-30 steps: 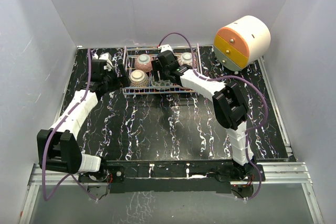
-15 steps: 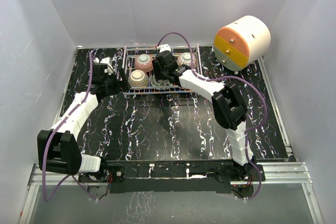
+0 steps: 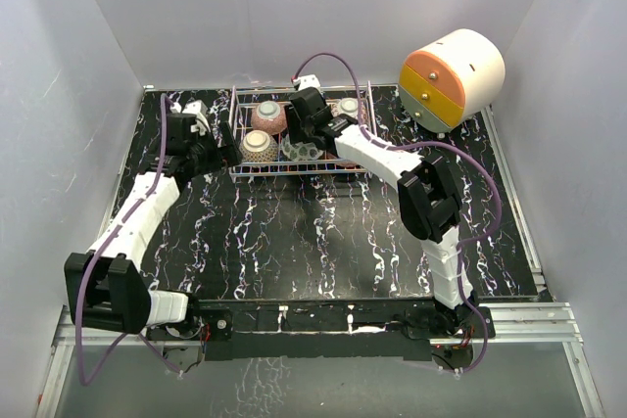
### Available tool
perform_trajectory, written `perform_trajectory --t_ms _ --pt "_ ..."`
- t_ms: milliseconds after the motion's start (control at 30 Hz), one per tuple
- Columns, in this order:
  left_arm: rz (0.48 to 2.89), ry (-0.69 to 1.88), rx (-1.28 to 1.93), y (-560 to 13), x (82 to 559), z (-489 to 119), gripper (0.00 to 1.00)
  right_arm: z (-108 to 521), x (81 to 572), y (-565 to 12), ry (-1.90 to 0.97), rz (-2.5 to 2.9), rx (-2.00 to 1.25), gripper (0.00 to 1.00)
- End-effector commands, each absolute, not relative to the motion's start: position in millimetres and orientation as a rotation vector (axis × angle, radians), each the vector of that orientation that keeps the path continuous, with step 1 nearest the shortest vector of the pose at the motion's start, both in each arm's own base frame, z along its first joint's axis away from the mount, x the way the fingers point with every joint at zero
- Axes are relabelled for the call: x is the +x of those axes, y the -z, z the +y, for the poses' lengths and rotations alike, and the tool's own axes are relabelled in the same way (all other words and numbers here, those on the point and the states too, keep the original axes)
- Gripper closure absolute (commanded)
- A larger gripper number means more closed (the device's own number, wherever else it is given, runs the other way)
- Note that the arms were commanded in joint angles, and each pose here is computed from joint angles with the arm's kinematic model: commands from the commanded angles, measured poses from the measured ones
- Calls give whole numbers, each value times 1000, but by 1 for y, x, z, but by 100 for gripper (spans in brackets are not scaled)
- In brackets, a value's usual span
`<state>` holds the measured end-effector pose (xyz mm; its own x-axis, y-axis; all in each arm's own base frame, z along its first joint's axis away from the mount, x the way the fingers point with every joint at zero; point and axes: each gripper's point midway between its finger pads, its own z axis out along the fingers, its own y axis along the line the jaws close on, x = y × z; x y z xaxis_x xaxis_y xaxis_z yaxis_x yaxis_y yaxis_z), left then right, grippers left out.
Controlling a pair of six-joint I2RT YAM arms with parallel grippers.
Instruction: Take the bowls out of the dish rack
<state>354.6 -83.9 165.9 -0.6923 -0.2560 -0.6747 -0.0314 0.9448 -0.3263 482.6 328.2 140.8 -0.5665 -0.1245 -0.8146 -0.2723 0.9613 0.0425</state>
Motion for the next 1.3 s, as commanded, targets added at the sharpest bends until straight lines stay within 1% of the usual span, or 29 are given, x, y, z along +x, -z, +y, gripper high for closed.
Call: perform_trajectory --t_ms 0,100,367,467,700,900,1133,1267 --pt "2223 427 -165 -212 355 -91 3 331 500 -236 -277 1974 -186 67" --pt "2186 507 -149 -229 358 -102 3 327 499 -243 -278 1962 -178 67" --pt "2058 943 -131 -272 370 -158 3 322 498 -252 -306 1949 -165 69" --pt "1996 1064 -144 -286 376 -170 3 321 497 -259 -334 1937 -155 70" --pt "1961 1175 -202 -285 385 -180 3 316 496 -263 -366 1932 -139 71" --pt "1880 1337 -231 -280 394 -193 3 313 490 -285 -458 1895 -122 72" --pt "1768 1427 -247 -281 407 -198 4 303 483 -314 -640 1845 -80 72" --pt "1736 1505 -276 -271 415 -203 4 297 478 -324 -762 1825 -68 72"
